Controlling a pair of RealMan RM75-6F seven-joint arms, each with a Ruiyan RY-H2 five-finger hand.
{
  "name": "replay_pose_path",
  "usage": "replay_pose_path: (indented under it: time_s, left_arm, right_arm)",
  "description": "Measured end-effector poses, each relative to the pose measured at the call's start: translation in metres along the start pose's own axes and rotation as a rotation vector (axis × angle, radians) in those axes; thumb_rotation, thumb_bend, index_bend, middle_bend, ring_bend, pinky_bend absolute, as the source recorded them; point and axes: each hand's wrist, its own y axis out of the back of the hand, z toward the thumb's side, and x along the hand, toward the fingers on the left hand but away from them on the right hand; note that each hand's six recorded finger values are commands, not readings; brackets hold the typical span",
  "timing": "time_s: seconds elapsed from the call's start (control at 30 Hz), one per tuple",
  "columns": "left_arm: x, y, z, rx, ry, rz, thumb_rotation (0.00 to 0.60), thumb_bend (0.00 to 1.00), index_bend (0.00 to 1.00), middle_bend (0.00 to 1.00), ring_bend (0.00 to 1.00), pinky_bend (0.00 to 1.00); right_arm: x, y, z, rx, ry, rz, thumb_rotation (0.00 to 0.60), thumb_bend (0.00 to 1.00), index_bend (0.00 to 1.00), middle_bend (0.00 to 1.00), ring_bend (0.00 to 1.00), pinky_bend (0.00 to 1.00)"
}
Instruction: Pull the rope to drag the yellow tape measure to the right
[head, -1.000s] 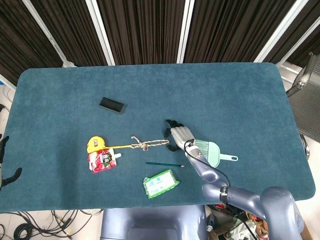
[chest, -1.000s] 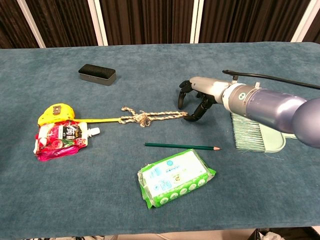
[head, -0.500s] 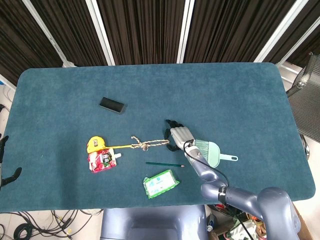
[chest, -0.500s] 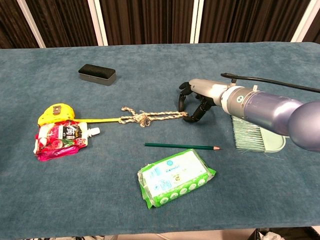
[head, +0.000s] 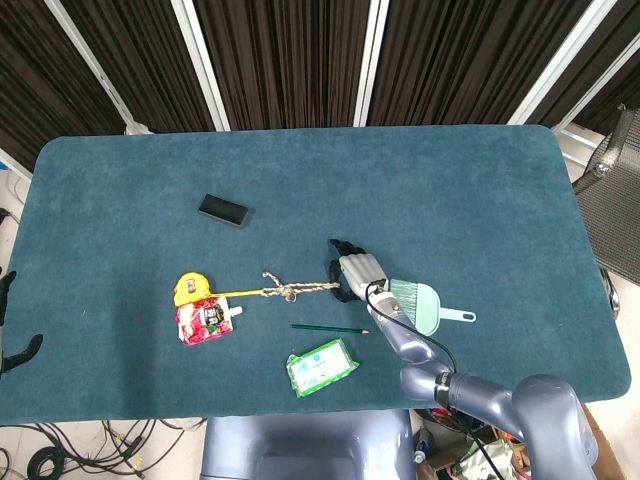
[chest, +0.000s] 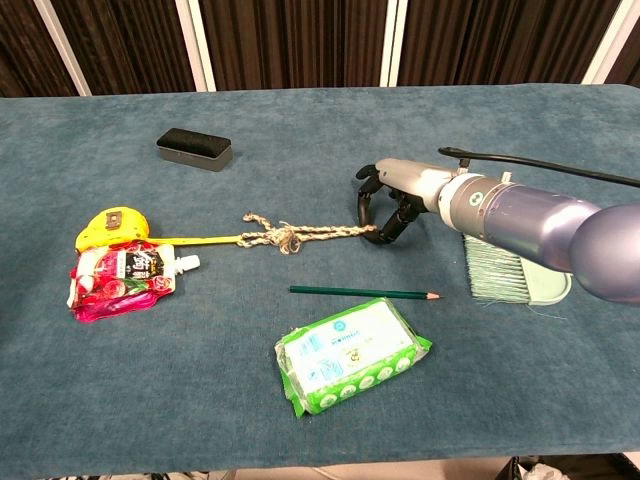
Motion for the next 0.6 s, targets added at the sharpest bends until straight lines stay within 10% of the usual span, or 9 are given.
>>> replay_pose_path:
  time_s: [0.6]
  left_arm:
    - [-0.0001, 0.0004, -0.0004, -0.001, 0.003, 0.000, 0.600, 0.25, 0.04, 0.00, 0.00, 0.00]
  right_arm:
    - [0.0017, 0.0008, -0.0007, -0.006, -0.001, 0.006, 0.600, 0.41, 0.65, 0.00, 0.00, 0.14]
